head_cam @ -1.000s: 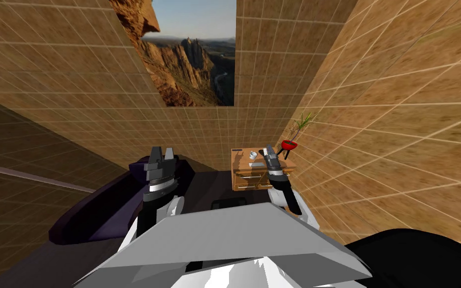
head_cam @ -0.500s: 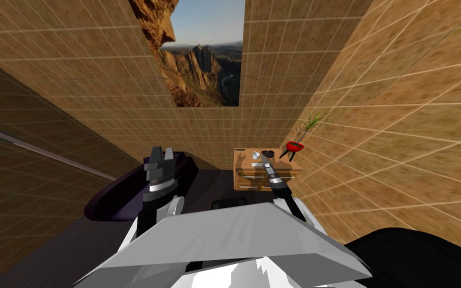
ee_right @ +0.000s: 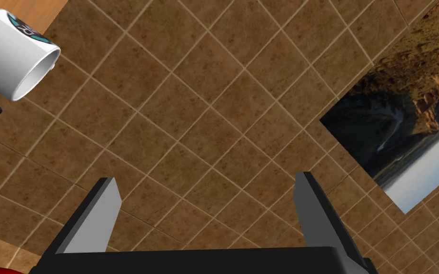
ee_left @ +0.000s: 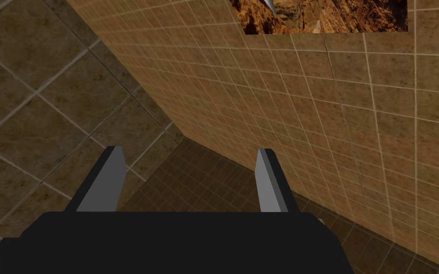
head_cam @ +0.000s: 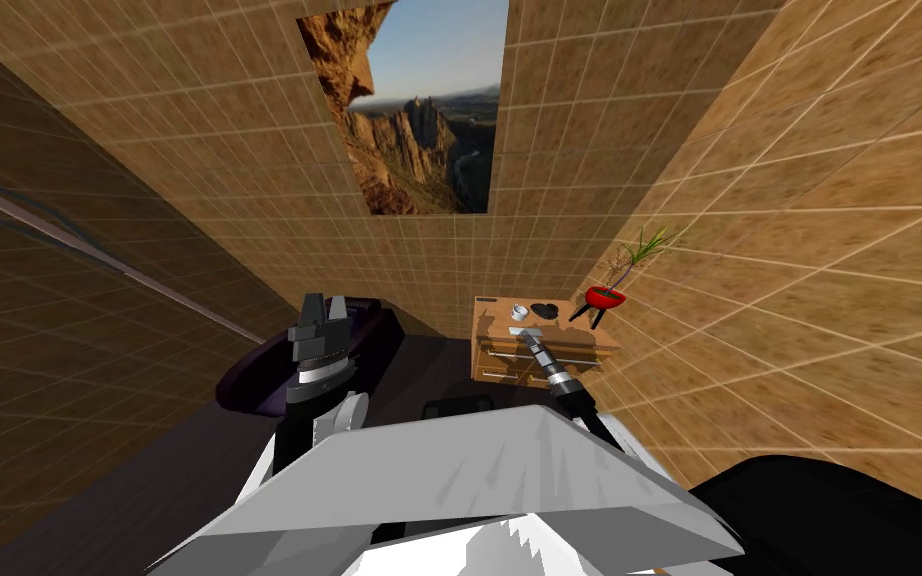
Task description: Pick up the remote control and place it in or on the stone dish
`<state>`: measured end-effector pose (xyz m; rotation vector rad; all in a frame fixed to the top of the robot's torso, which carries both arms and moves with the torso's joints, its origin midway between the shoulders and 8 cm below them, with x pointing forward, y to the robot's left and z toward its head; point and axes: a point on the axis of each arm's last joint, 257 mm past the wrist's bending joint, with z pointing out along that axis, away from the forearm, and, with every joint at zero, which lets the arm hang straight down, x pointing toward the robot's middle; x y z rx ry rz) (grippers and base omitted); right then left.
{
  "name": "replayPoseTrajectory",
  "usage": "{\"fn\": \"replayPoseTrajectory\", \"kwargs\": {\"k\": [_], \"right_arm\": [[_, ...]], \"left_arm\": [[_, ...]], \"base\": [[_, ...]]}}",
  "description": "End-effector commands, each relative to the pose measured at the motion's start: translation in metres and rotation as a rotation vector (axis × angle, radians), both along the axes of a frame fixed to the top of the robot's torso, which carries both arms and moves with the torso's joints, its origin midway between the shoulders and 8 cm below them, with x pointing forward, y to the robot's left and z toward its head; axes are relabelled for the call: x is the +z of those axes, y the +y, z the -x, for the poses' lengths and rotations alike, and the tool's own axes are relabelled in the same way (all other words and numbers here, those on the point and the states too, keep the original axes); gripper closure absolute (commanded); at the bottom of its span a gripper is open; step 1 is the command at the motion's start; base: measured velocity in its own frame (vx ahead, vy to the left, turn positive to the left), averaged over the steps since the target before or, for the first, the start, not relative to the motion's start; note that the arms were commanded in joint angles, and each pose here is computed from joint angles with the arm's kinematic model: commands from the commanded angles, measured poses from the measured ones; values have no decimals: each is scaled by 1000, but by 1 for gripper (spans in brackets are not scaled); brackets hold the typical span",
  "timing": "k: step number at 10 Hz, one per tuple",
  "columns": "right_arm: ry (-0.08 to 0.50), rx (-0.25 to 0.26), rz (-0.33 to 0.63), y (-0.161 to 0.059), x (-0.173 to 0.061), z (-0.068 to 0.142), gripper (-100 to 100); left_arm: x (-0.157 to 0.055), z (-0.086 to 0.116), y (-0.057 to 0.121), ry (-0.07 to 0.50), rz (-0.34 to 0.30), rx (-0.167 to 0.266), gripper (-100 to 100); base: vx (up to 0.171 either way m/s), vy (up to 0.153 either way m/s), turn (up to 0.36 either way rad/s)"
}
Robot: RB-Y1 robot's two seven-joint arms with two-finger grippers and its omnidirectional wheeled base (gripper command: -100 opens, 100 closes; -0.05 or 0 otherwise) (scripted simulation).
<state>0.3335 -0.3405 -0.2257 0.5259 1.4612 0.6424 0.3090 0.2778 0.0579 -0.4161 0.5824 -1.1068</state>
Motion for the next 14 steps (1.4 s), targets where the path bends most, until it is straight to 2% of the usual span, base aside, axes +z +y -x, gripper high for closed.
{"fn": "replayPoseTrajectory", "kwargs": {"k": [1,2,4,6,7,8,9,10,12,13,14], "right_arm": [[94,-5,74,-14,-34,18,-100],[104,-9,74,-16,-39,19,-100],[253,-1,204,-38,-93,53,-100],[269,-1,211,-42,-99,56,-100],[329,18,282,-51,-117,73,-100],[349,11,282,-55,-125,78,-100],[409,36,355,-65,-143,97,-100],[426,30,354,-69,-149,102,-100],[559,84,494,-93,-186,149,-100],[574,85,502,-98,-190,153,-100],[626,127,577,-109,-201,174,-100]], "left_arm": [[0,0,0,0,0,0,0],[0,0,0,0,0,0,0],[0,0,0,0,0,0,0],[0,0,0,0,0,0,0],[0,0,0,0,0,0,0],[0,0,0,0,0,0,0],[0,0,0,0,0,0,0],[0,0,0,0,0,0,0],[0,0,0,0,0,0,0],[0,0,0,0,0,0,0],[0,0,0,0,0,0,0]], "base": [[-2,10,145],[-1,5,89],[7,17,194],[12,9,40],[16,19,185],[18,14,101],[28,26,144],[27,21,82],[55,44,199],[51,26,107],[52,25,157]]}}
